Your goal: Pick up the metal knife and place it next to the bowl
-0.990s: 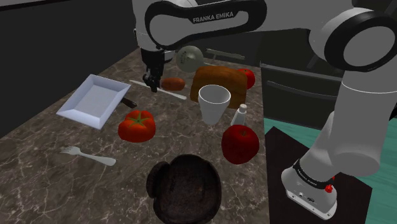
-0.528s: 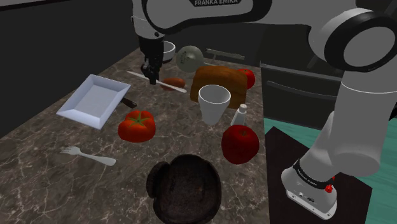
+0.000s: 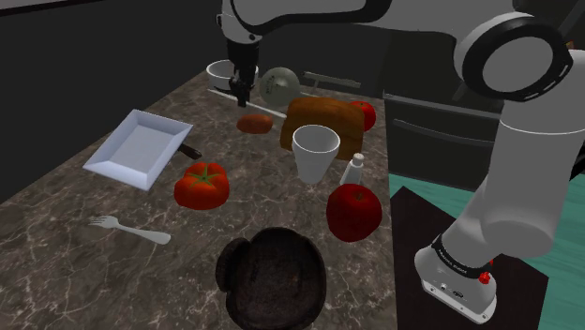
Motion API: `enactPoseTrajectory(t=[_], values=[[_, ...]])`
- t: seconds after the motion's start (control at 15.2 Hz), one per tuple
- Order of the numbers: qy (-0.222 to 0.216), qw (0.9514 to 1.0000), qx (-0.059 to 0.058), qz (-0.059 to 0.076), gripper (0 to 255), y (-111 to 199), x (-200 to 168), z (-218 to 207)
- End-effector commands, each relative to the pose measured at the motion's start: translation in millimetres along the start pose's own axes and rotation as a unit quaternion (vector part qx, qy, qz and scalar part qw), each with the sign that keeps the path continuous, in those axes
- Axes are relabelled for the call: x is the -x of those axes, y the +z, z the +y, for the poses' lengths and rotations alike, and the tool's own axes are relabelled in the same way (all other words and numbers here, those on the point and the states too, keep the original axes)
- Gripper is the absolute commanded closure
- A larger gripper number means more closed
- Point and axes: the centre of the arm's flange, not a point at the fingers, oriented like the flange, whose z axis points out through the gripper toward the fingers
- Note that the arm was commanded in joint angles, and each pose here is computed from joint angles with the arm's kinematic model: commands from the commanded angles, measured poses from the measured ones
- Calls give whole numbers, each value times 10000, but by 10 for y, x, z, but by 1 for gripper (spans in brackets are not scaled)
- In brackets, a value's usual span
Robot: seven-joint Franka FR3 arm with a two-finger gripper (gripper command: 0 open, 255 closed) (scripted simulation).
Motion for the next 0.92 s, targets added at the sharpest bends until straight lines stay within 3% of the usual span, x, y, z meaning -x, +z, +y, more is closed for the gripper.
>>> enactPoseTrajectory(t=[0.0, 0.86], values=[[-7, 10000, 0, 0, 255, -1, 1, 261], [-7, 10000, 0, 0, 255, 59, 149, 1970]])
